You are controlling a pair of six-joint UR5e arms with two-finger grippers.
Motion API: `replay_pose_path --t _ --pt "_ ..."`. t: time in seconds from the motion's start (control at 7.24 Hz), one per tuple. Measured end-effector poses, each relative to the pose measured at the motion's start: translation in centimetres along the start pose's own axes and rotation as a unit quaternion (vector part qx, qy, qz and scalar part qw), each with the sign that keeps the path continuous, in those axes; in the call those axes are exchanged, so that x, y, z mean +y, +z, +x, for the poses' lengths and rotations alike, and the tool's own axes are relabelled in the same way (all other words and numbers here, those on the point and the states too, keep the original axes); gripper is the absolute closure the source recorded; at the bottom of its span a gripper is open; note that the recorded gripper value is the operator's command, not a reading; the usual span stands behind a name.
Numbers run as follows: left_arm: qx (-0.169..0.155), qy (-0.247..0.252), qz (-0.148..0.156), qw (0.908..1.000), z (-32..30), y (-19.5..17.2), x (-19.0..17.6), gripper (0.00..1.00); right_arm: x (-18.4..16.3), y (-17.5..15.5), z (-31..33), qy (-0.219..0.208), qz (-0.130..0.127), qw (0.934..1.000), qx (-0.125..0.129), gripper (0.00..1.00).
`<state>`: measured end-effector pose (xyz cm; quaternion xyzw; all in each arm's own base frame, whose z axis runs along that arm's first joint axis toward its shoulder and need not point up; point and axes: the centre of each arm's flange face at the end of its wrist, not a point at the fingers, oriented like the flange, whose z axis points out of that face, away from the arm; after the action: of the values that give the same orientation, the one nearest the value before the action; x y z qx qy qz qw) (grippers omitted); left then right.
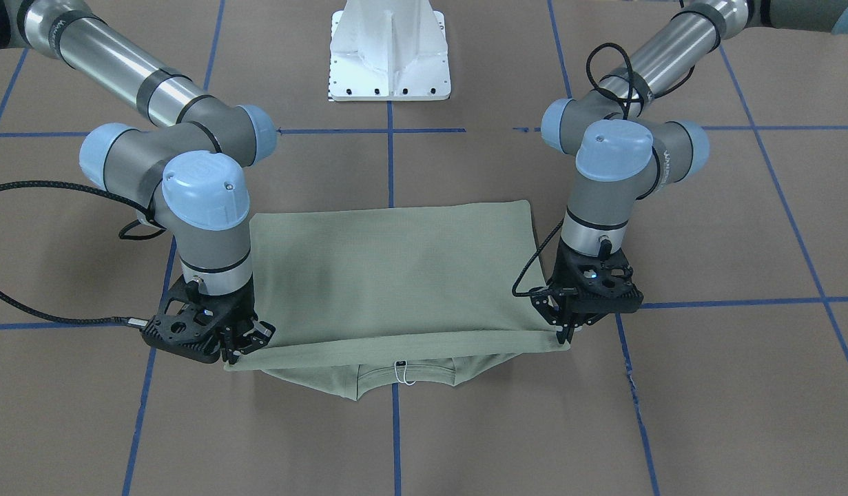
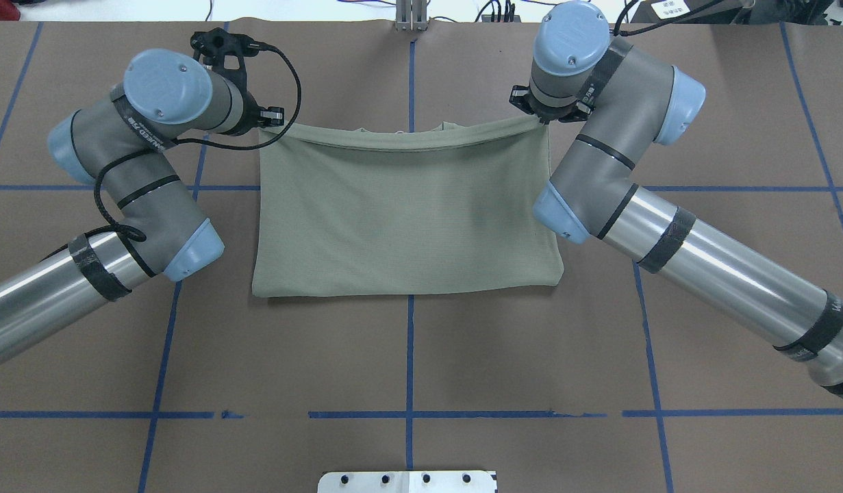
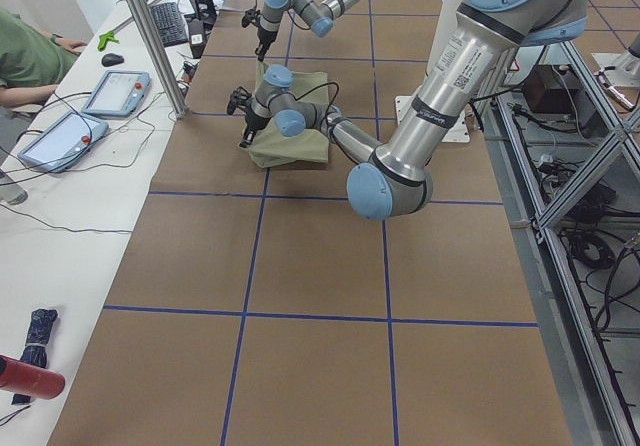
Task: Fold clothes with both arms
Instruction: 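Lift the hem with both grippers and fold it up toward the collar, then release the hem and draw the left gripper back toward the robot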
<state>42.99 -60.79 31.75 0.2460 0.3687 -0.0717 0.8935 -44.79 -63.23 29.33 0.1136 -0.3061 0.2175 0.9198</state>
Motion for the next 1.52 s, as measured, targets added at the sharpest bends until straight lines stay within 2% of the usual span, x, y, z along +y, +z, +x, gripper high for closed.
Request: replay_pose_path --t 0.14,0.41,0.69,0.83,1.1,1.24,1.38,1.52 --pt "-0.003 0.002 -0.003 1.0000 0.0 0.5 0.0 0.01 0.4 0.4 -0.1 -0.004 -0.003 1.0000 0.002 0.00" --pt "-0.003 0.037 -0.006 0.9993 0.1 0.7 0.2 0.00 1.5 0.8 -0.6 -0.014 -0.007 0.9999 0.002 0.00" --pt "0.014 0.058 -0.001 0.9982 0.5 -1.1 0.8 0.00 1.7 -0.5 -0.6 -0.045 -0.027 0.9985 -0.019 0.00" --pt "0.029 0.063 -0.002 0.9976 0.4 -2.3 2.8 0.00 1.8 -1.5 -0.1 -0.059 -0.037 0.9970 -0.034 0.00" --pt "0.067 0.061 -0.013 0.9958 -0.8 -4.2 9.3 0.00 2.3 -3.8 1.0 -0.071 -0.041 0.9949 -0.059 0.00" --pt "0.093 0.053 -0.017 0.9941 -1.7 -4.6 12.7 0.11 2.5 -4.3 1.4 -0.073 -0.040 0.9944 -0.065 0.00" --pt "0.119 0.029 -0.025 0.9922 -2.2 -4.7 16.0 0.36 2.6 -4.6 1.6 -0.074 -0.040 0.9941 -0.068 0.00" --pt "0.138 -0.004 -0.036 0.9897 -2.2 -4.8 18.7 0.42 2.6 -4.8 1.6 -0.074 -0.039 0.9940 -0.070 0.00"
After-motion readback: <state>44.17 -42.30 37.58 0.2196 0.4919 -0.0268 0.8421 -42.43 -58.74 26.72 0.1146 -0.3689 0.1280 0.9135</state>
